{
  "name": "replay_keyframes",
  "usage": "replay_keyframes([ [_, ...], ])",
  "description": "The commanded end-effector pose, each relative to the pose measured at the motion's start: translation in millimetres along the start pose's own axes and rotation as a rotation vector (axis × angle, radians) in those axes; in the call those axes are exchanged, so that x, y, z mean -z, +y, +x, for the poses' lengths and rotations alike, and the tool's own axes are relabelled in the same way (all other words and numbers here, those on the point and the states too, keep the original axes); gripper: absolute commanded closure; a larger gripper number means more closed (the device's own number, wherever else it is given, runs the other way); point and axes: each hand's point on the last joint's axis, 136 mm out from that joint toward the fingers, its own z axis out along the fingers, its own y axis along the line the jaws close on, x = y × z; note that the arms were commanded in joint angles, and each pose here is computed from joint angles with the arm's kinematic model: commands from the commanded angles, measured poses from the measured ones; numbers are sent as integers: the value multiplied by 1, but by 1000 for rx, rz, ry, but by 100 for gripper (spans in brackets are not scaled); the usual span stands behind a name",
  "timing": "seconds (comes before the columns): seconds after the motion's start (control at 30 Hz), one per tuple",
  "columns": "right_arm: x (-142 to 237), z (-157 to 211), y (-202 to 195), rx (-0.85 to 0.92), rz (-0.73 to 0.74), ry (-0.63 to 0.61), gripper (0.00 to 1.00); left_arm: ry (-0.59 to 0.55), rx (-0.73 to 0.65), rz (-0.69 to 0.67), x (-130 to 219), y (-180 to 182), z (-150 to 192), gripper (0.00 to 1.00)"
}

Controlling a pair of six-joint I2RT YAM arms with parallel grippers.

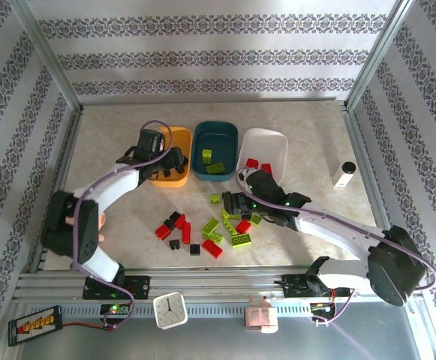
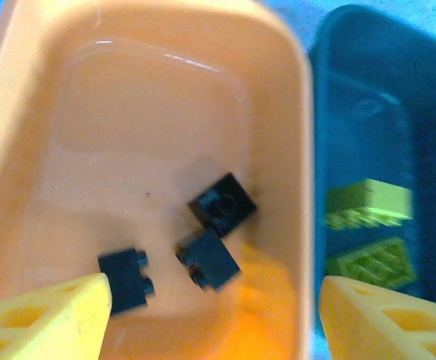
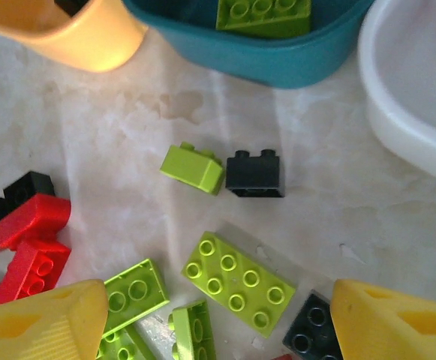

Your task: Sort the legos into containers by color

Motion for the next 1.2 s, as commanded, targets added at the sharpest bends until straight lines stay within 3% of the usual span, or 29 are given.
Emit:
replay_keyframes([
  [0.0,-10,-9,15,58,-3,5,22,-41,3,101,37,-24,8,23],
  [0.17,-38,-20,36,81,-11,21,24,-67,51,168,73,-17,37,19],
  [0.43,-81,-32,36,100,77,62,28,-86,89,179,105,7,73,14],
  [0.63,-104,-34,32,148,147,100,30,-95,103,162,114,22,89,0],
  [1.17,-123,-3,13,259,271,228,42,-70,114,155,114,29,104,0],
])
